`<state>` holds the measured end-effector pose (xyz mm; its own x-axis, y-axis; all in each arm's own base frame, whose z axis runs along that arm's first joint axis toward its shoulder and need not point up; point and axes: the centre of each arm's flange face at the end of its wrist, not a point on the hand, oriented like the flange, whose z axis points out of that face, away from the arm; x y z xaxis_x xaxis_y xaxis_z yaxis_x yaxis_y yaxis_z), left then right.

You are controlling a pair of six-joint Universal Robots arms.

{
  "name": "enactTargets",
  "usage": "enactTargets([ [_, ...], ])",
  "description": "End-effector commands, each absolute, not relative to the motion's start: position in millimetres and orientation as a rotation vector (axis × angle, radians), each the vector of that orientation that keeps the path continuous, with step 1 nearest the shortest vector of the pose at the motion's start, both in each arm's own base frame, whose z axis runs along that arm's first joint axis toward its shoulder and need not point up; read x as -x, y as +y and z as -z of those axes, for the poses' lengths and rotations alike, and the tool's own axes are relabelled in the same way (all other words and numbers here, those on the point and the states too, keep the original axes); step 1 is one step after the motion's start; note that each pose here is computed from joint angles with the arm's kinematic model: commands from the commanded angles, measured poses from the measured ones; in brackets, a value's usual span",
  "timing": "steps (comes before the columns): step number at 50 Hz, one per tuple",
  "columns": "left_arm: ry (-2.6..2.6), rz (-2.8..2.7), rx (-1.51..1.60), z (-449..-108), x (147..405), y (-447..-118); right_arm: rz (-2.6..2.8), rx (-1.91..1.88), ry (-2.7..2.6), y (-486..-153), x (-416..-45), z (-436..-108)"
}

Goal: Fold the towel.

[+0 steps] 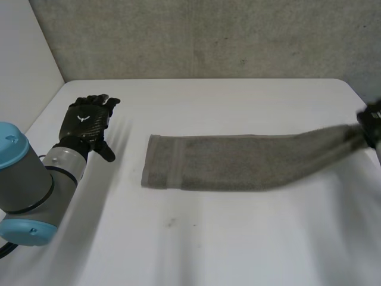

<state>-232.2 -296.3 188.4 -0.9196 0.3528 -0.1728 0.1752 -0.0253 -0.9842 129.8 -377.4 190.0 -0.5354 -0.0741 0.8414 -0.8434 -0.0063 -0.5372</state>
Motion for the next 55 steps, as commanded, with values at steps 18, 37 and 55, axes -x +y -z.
enactTargets([
  [18,-2.098,-2.084,0.574,-188.6,233.5,-294.6,-1.98,-1.999,-1.188,-184.4,-466.7,-115.1],
  [37,-2.063,-2.1,0.57,-195.4,237.5,-296.1,-2.182,-1.818,-1.691,-183.3,-433.0,-186.9],
  [55,-1.884,-1.918,0.549,-199.1,298.0,-273.6,-1.919,-1.336,-2.509,-235.2,-293.4,-175.3],
])
